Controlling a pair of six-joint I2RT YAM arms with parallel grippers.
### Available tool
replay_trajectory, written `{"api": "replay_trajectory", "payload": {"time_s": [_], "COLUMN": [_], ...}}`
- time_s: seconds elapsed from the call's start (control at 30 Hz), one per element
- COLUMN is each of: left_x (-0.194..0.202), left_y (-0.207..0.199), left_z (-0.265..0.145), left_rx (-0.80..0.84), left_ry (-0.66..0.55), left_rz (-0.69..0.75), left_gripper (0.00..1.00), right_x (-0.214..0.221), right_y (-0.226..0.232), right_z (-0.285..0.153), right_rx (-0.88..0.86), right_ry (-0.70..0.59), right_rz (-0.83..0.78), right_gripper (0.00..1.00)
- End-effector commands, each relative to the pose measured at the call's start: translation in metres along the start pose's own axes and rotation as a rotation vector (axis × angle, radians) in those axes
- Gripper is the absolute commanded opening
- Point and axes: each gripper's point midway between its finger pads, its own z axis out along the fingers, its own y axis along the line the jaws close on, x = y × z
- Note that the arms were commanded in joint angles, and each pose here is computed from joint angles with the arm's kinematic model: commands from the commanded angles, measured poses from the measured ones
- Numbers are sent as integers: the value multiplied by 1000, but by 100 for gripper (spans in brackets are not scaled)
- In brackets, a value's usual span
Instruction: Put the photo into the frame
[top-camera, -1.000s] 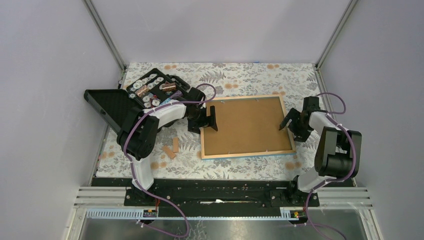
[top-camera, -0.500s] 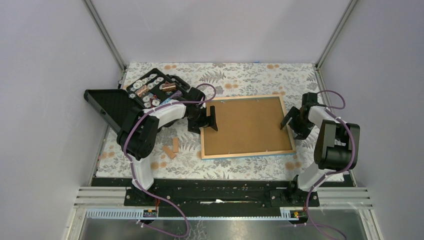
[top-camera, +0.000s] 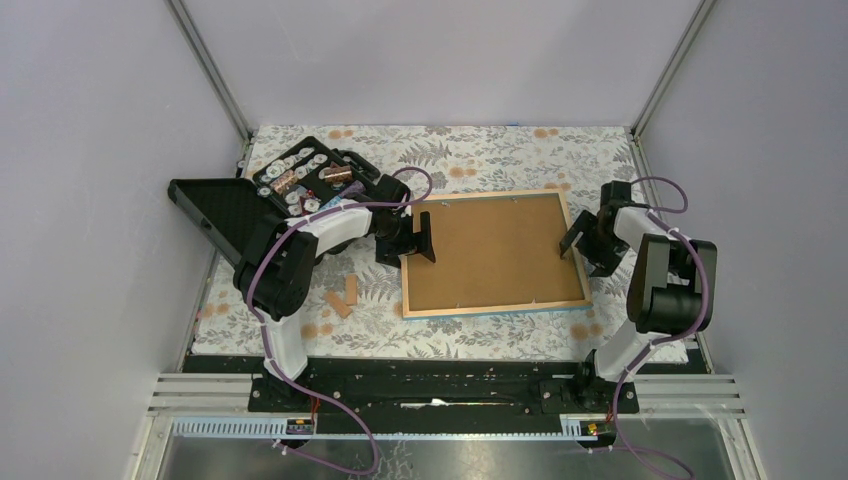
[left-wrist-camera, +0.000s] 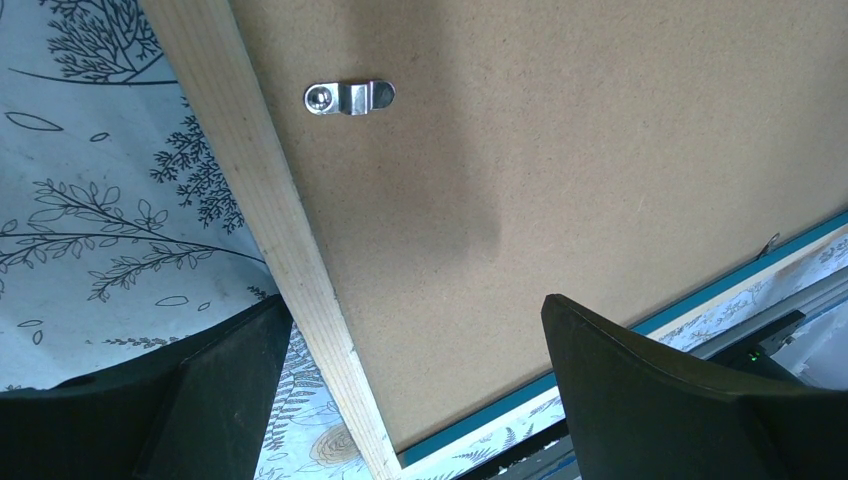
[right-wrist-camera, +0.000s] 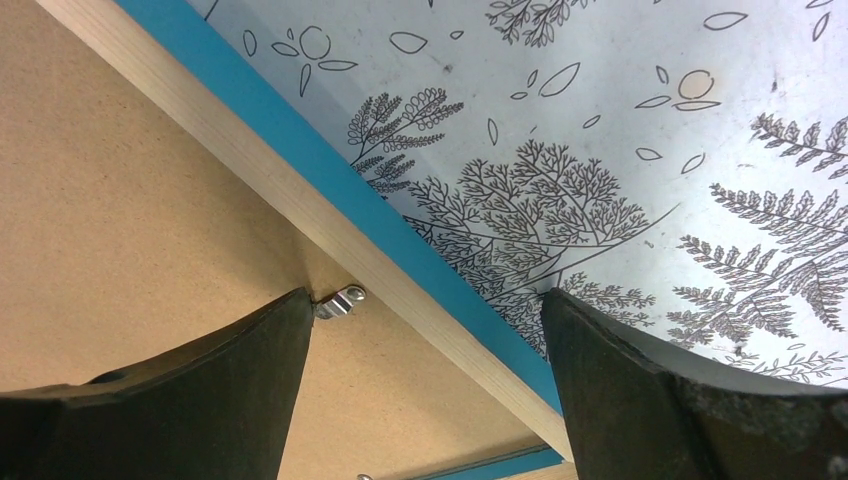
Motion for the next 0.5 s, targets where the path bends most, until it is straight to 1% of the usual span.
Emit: {"api": "replay_trajectory", "payload": {"time_s": [0.0, 0.17, 0.3, 0.37, 0.4, 0.47], "left_x": [-14, -14, -14, -14, -14, -15], "left_y": [-26, -25, -25, -26, -26, -26], "left_z": [-17, -17, -18, -18, -18, -19], "left_rx": [90, 89, 90, 92, 93, 92], "left_ry": [-67, -67, -67, -67, -69, -72], "left_rz": [48, 49, 50, 52, 52, 54], "left_gripper": [99, 99, 99, 99, 99, 99], "right_x": [3, 21, 33, 36, 37, 36], "right_y": [0, -6, -16, -21, -22, -20], "right_z": [8, 12, 14, 14, 13, 11], "right_rx": [49, 75, 97, 113, 115, 106], "right_ry": [9, 30, 51, 55, 55, 53], "right_rz": [-17, -45, -74, -85, -88, -98], "right_gripper": [90, 87, 80, 79, 75, 64]}}
